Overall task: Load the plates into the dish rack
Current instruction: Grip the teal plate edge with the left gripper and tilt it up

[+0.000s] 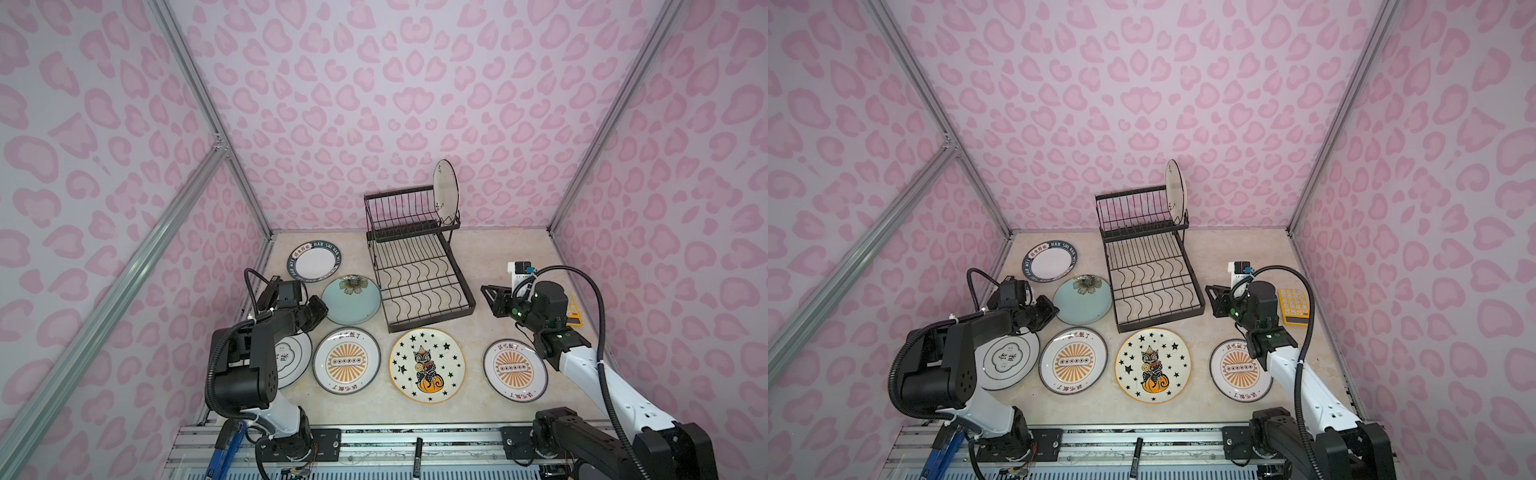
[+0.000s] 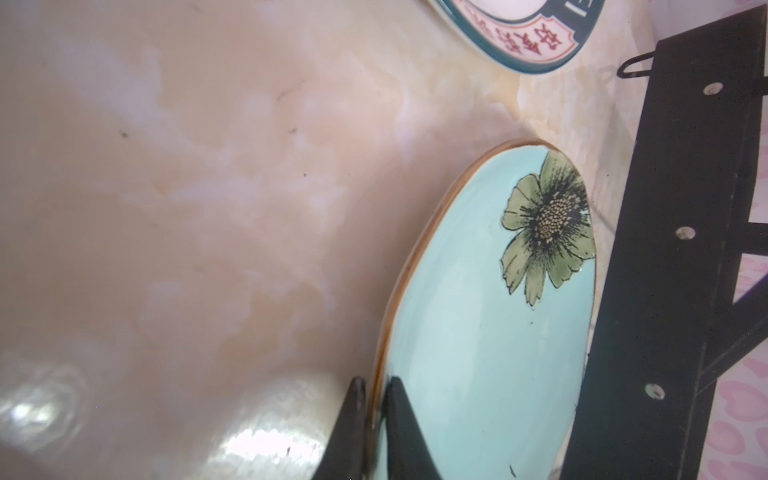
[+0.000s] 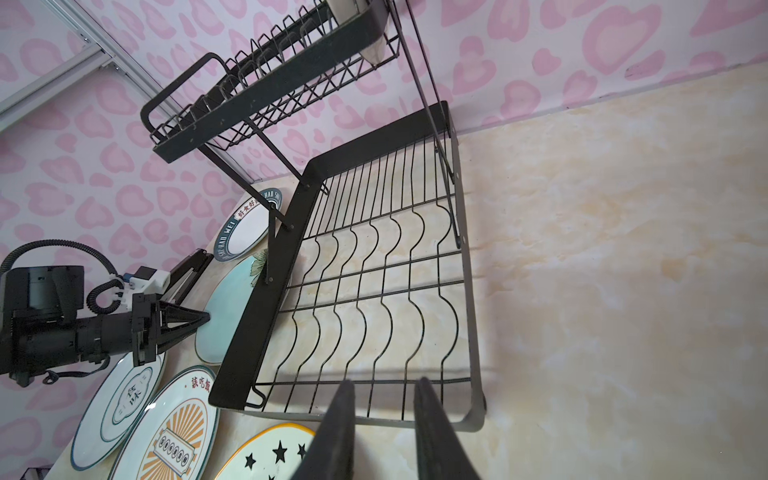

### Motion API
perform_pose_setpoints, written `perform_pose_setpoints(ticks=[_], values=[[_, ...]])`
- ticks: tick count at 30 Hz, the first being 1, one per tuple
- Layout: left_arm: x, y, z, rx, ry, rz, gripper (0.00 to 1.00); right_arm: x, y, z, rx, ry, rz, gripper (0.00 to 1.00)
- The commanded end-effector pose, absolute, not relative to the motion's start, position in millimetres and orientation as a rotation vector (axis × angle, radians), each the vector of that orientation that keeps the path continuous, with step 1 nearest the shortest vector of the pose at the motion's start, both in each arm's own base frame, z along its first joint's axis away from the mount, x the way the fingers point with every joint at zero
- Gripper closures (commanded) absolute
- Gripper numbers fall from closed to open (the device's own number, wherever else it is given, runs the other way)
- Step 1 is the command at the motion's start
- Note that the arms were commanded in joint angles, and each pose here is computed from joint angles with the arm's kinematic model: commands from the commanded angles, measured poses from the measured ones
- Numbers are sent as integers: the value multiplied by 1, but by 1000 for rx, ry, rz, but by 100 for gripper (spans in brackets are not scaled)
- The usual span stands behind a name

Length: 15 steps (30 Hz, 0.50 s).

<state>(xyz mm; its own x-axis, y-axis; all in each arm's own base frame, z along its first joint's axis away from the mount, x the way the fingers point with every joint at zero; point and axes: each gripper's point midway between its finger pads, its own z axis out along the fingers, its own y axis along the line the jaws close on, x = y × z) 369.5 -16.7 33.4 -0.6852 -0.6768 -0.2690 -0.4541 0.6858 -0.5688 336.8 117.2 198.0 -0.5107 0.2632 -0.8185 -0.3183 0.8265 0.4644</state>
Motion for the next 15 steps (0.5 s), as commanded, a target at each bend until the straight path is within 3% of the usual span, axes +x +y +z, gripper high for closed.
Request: perform_pose_setpoints(ticks=[1, 15], values=[[365, -9, 36, -896, 2440, -587, 94, 340, 119, 210, -51, 1941, 711, 74], [371, -14, 74, -843, 2382, -659, 96, 338, 130, 214, -77, 1931, 723, 75]])
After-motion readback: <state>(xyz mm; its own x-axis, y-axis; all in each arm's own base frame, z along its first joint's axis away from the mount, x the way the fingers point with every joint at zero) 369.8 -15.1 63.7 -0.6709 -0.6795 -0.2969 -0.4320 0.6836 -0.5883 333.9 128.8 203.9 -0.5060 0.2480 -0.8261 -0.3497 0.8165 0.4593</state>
